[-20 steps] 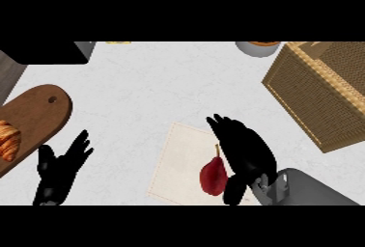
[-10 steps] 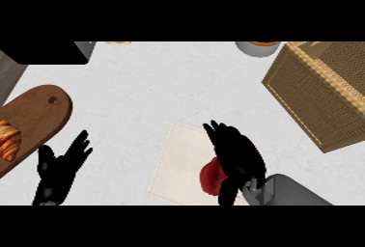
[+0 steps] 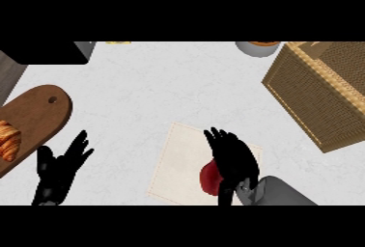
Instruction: Pick the pear from the placemat and place it in the basket
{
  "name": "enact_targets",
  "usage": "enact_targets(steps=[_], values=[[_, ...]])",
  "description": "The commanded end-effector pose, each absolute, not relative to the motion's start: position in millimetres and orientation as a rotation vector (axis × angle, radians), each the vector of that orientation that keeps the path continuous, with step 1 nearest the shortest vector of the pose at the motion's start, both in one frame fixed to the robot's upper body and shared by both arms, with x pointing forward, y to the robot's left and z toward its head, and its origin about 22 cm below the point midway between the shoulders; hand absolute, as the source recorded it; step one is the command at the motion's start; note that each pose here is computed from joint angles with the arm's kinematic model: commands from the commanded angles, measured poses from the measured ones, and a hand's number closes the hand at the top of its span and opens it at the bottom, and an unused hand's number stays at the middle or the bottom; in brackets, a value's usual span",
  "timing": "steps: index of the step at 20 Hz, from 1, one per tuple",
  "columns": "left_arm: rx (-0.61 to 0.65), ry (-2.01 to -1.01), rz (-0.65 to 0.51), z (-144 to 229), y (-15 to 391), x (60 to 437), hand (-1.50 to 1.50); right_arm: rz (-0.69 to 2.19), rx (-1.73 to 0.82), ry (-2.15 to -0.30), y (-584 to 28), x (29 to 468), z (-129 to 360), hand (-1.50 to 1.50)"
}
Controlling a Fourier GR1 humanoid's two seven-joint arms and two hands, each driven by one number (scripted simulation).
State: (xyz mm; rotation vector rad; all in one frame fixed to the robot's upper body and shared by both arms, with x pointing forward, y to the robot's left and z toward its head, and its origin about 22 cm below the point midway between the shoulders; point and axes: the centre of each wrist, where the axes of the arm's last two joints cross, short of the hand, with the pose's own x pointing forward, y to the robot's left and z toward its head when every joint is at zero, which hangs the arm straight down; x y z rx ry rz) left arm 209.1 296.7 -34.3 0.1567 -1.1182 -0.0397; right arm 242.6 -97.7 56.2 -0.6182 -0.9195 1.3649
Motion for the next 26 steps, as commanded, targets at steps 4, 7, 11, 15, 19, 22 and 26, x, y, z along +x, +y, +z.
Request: enact_targets(steps=[4,7,11,15,19,22,26], values=[[0.166,-1.005,-0.049,-57,292,197,0.00,1.364,-0.617,-0.907,-85,254,53,-1.50],[0.151,-1.016,-0.020,-37,300,209,0.00,1.361,-0.623,-0.934,-96,259,40,-1.50],[0.168,-1.021,-0.036,-55,296,197,0.00,1.366,-0.625,-0.904,-98,244,29,-1.50],[0.138,-1.023,-0.035,-53,292,192,0.00,1.479,-0.668,-0.973,-97,252,22,1.50],[0.148,-1.006,-0.027,-59,287,196,0.00,1.500,-0.716,-0.989,-92,243,17,1.50],[0.150,-0.995,-0.036,-59,280,196,0.00,1.510,-0.722,-0.993,-98,251,19,1.50],[0.162,-1.000,-0.023,-50,304,182,0.00,1.635,-0.643,-1.086,-136,203,13,1.50]])
